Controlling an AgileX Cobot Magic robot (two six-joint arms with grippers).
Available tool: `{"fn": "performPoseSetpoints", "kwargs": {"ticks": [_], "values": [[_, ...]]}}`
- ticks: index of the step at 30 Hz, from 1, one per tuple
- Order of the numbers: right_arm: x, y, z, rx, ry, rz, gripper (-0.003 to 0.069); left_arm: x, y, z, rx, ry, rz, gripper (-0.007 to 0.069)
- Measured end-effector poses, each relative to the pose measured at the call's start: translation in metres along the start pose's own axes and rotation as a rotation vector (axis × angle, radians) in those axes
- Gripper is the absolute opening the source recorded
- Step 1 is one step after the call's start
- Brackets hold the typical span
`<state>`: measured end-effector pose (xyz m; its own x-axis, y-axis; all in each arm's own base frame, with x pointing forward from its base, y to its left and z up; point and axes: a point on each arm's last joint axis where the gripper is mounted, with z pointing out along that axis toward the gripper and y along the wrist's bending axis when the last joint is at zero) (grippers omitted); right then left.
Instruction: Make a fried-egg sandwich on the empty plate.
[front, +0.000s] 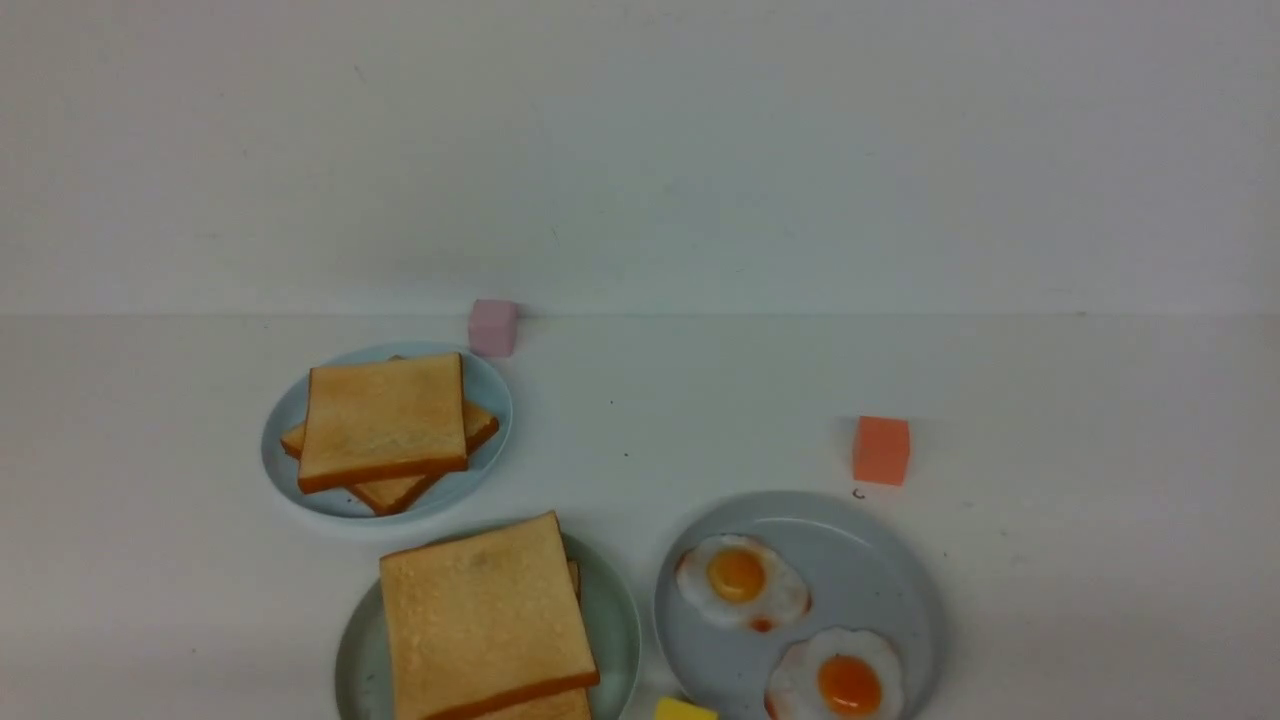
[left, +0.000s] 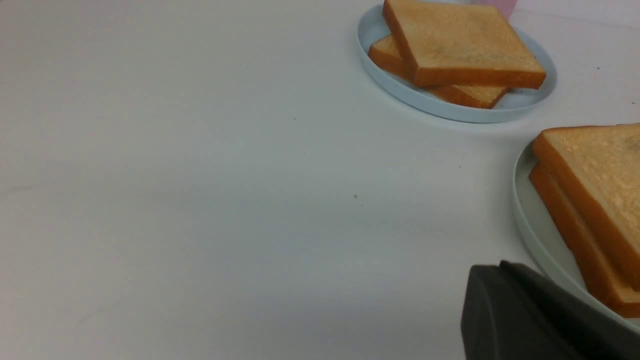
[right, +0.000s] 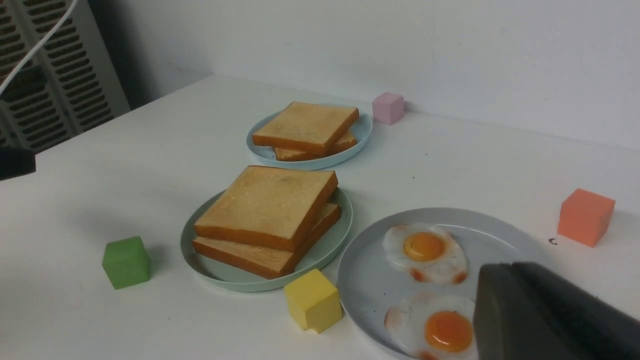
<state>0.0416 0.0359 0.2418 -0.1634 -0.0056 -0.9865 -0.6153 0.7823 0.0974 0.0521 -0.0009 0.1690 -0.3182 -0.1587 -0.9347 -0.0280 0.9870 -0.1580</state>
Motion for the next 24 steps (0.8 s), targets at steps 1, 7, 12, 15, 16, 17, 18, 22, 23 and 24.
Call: {"fn": "performPoseSetpoints", "kwargs": {"ticks": [1, 7, 12, 15, 16, 17, 18, 22, 23, 24], "values": [[0.000, 0.000, 0.000, 0.000, 0.000, 0.000, 0.0048, 0.000, 0.000, 0.000, 0.000, 0.000, 0.000, -0.0006], [0.000, 0.000, -0.001, 0.002, -0.007, 0.000, 0.0055, 0.000, 0.000, 0.000, 0.000, -0.001, 0.000, -0.0002], [0.002, -0.006, -0.001, 0.110, 0.007, 0.012, 0.0059, 0.000, 0.000, 0.000, 0.000, -0.001, 0.000, 0.0002], [0.005, -0.012, -0.002, 0.223, 0.029, 0.018, 0.0065, 0.000, 0.000, 0.000, 0.000, -0.001, 0.000, 0.0003], [0.008, -0.015, -0.002, 0.262, 0.032, 0.028, 0.0067, 0.000, 0.000, 0.000, 0.000, -0.001, -0.001, 0.0003], [0.012, -0.017, -0.002, 0.300, 0.036, 0.040, 0.0069, 0.000, 0.000, 0.000, 0.000, -0.001, -0.001, 0.0003], [0.017, -0.019, -0.002, 0.336, 0.040, 0.052, 0.0069, 0.000, 0.000, 0.000, 0.000, -0.001, -0.001, 0.0003], [0.044, -0.026, -0.001, 0.433, 0.052, 0.105, 0.0075, 0.000, 0.000, 0.000, 0.000, 0.000, -0.001, 0.0005], [0.057, -0.029, 0.000, 0.464, 0.081, 0.131, 0.0078, 0.000, 0.000, 0.000, 0.001, -0.002, -0.001, 0.0006], [0.066, -0.031, 0.001, 0.488, 0.125, 0.159, 0.0079, 0.000, 0.000, 0.000, 0.000, -0.001, -0.001, 0.0006]]}}
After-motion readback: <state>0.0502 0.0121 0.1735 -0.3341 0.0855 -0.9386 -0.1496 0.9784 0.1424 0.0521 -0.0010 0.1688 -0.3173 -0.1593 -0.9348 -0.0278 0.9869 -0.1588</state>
